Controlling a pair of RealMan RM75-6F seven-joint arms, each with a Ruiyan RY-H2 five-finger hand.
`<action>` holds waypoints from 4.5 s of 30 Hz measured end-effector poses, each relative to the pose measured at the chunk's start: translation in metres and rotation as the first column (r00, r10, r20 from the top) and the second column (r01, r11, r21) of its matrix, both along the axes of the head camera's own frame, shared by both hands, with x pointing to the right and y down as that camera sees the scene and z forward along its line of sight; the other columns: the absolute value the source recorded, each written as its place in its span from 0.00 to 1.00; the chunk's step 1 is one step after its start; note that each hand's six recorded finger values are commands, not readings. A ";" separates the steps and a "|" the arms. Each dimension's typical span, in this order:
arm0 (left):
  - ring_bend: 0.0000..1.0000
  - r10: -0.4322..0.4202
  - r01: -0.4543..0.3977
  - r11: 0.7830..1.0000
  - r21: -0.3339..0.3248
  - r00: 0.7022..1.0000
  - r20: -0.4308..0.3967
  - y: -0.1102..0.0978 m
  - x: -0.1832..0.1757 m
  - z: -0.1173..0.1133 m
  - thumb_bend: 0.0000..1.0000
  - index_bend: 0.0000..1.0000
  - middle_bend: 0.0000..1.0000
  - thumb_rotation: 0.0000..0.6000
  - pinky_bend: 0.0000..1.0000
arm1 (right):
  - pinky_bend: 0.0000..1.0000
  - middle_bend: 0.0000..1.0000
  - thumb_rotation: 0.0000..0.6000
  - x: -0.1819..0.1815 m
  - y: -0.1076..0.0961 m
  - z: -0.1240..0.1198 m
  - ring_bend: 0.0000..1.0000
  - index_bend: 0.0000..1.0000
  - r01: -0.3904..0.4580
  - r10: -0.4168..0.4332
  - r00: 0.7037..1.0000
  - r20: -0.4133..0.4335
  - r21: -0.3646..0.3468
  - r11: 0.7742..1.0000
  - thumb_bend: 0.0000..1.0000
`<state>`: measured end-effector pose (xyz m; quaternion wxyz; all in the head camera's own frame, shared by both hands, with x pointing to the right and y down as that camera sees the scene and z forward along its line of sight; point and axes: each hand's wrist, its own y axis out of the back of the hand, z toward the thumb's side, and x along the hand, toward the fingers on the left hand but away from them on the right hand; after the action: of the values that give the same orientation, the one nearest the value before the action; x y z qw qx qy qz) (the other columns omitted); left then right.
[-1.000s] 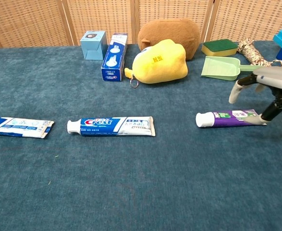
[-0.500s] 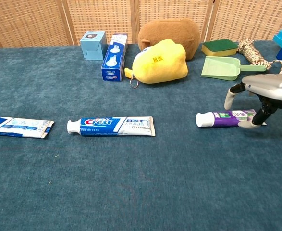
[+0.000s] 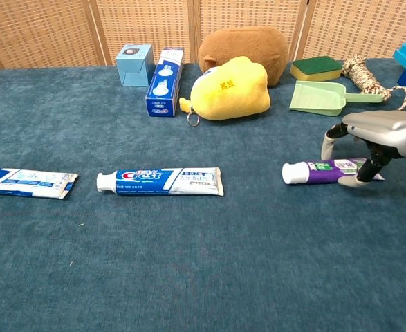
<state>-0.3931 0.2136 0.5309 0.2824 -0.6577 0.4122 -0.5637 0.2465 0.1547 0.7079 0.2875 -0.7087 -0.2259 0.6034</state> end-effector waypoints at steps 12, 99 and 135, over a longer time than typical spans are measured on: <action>0.00 -0.016 0.016 1.000 0.013 1.000 0.009 0.002 -0.006 -0.005 0.34 0.14 0.05 1.00 0.00 | 0.28 0.38 1.00 -0.019 -0.007 0.009 0.27 0.67 0.021 -0.020 0.999 0.030 -0.038 0.999 0.37; 0.02 0.414 -0.545 0.827 -0.135 0.754 -0.510 -0.120 0.250 0.061 0.34 0.23 0.08 1.00 0.20 | 0.71 0.74 1.00 -0.040 -0.011 -0.097 0.69 0.94 -0.216 0.514 0.626 0.586 -0.503 0.837 0.49; 0.00 0.516 -0.605 0.796 0.010 0.669 -0.535 -0.114 0.286 0.057 0.34 0.29 0.05 1.00 0.20 | 0.71 0.74 1.00 -0.063 -0.014 -0.105 0.70 0.94 -0.181 0.702 0.437 0.562 -0.710 0.681 0.50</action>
<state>-0.1075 0.0993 0.5875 0.2656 -0.8988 0.1997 -0.2858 0.1834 0.1411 0.6029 -0.2443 -0.8583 -0.3325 0.3050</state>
